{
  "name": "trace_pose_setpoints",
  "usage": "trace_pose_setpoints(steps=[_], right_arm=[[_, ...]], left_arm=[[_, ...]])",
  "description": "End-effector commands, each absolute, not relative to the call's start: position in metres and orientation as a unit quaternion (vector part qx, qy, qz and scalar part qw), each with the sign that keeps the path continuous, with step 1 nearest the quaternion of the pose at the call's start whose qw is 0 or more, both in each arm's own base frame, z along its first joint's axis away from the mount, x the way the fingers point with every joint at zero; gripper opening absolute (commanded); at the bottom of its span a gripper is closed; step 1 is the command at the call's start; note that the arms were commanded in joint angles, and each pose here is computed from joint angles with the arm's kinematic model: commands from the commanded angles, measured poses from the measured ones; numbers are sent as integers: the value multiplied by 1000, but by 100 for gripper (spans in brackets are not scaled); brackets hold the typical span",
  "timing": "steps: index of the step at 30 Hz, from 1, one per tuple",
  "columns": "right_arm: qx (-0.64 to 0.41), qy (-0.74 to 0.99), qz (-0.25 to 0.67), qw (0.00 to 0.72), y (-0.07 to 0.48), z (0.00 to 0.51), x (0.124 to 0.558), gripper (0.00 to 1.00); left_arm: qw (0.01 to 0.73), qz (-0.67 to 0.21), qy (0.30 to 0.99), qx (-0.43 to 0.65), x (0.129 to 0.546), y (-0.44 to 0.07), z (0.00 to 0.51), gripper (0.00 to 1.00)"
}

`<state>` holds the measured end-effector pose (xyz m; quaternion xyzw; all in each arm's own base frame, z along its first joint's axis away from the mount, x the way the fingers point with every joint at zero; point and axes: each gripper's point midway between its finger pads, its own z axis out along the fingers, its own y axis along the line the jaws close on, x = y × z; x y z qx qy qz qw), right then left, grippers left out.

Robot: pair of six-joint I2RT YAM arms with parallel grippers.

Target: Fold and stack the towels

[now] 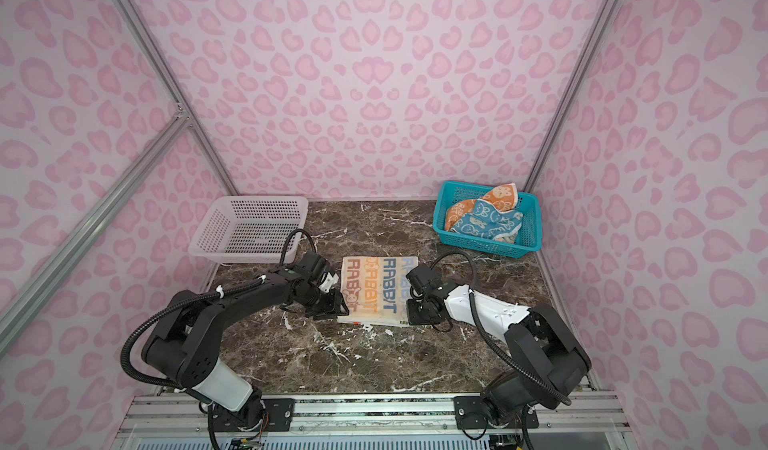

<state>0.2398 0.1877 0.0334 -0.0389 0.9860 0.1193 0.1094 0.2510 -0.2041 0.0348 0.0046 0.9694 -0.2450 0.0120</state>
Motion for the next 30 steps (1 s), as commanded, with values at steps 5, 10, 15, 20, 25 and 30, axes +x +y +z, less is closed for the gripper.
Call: trace_pose_setpoints(steps=[5,10,15,20,25,30], right_arm=[[-8,990,108,90,184,21,240,39],[-10,991,108,85,185,21,239,32],[-16,991,100,89,182,25,240,17],[-18,991,101,88,183,27,240,6],[-31,993,79,79,176,29,237,6],[-40,994,77,66,176,29,233,9]], left_arm=[[5,-243,970,3,254,-206,29,38],[3,-244,970,6,255,-208,31,23],[5,-254,967,13,258,-212,41,16],[-1,-266,964,21,254,-215,49,14],[-12,-267,963,28,245,-213,51,13],[-38,-260,964,33,233,-209,39,12]])
